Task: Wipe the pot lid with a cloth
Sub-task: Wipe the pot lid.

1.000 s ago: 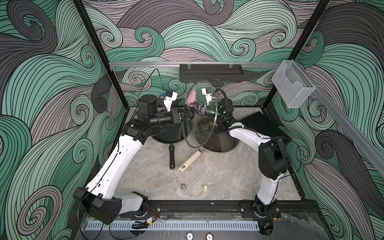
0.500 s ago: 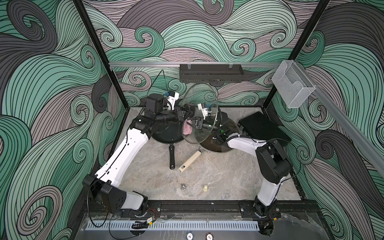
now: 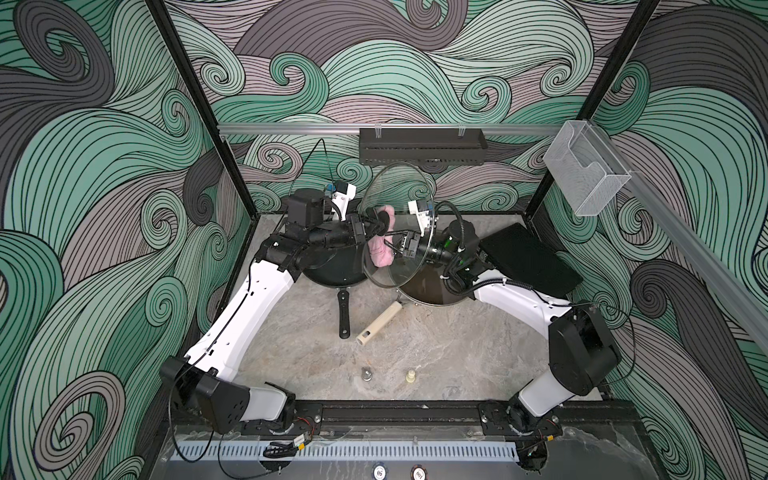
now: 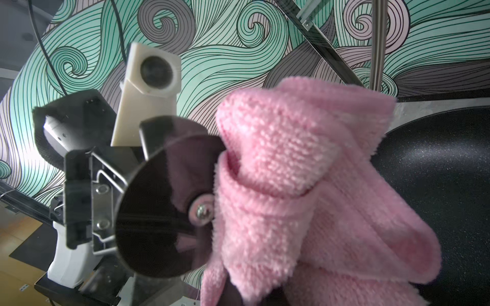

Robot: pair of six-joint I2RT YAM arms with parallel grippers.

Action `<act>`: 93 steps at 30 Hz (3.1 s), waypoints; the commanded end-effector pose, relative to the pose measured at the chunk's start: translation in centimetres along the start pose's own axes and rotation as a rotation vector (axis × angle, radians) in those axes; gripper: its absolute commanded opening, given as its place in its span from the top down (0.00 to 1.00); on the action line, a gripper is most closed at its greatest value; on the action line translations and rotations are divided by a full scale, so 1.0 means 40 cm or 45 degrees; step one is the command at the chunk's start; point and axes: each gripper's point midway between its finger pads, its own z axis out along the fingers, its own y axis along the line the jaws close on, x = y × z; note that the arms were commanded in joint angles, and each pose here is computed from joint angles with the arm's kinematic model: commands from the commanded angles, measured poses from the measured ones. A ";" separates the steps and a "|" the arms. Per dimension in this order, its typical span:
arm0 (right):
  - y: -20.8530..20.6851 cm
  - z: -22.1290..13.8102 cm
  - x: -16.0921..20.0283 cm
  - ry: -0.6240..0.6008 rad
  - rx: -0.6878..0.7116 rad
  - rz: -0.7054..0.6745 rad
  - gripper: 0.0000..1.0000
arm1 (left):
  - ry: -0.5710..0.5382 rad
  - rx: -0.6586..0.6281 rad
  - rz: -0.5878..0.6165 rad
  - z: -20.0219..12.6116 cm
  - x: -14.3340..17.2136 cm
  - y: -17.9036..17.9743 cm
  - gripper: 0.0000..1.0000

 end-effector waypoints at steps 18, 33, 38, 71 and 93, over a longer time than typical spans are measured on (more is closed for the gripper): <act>-0.022 0.095 -0.159 -0.039 -0.068 -0.160 1.00 | -0.050 0.424 0.194 -0.119 -0.025 -0.240 1.00; -0.042 0.114 -0.034 0.082 -0.079 -0.078 1.00 | -0.135 0.463 0.222 -0.101 -0.110 -0.275 1.00; -0.019 0.097 0.008 0.109 -0.090 -0.052 1.00 | -0.175 0.360 0.224 -0.071 -0.142 -0.236 1.00; 0.200 -0.135 -0.098 -0.108 0.016 -0.346 1.00 | -0.124 0.097 0.176 -0.056 -0.090 -0.072 1.00; 0.008 0.009 -0.243 -0.134 0.059 -0.350 1.00 | 0.049 0.423 0.193 -0.133 -0.004 -0.218 1.00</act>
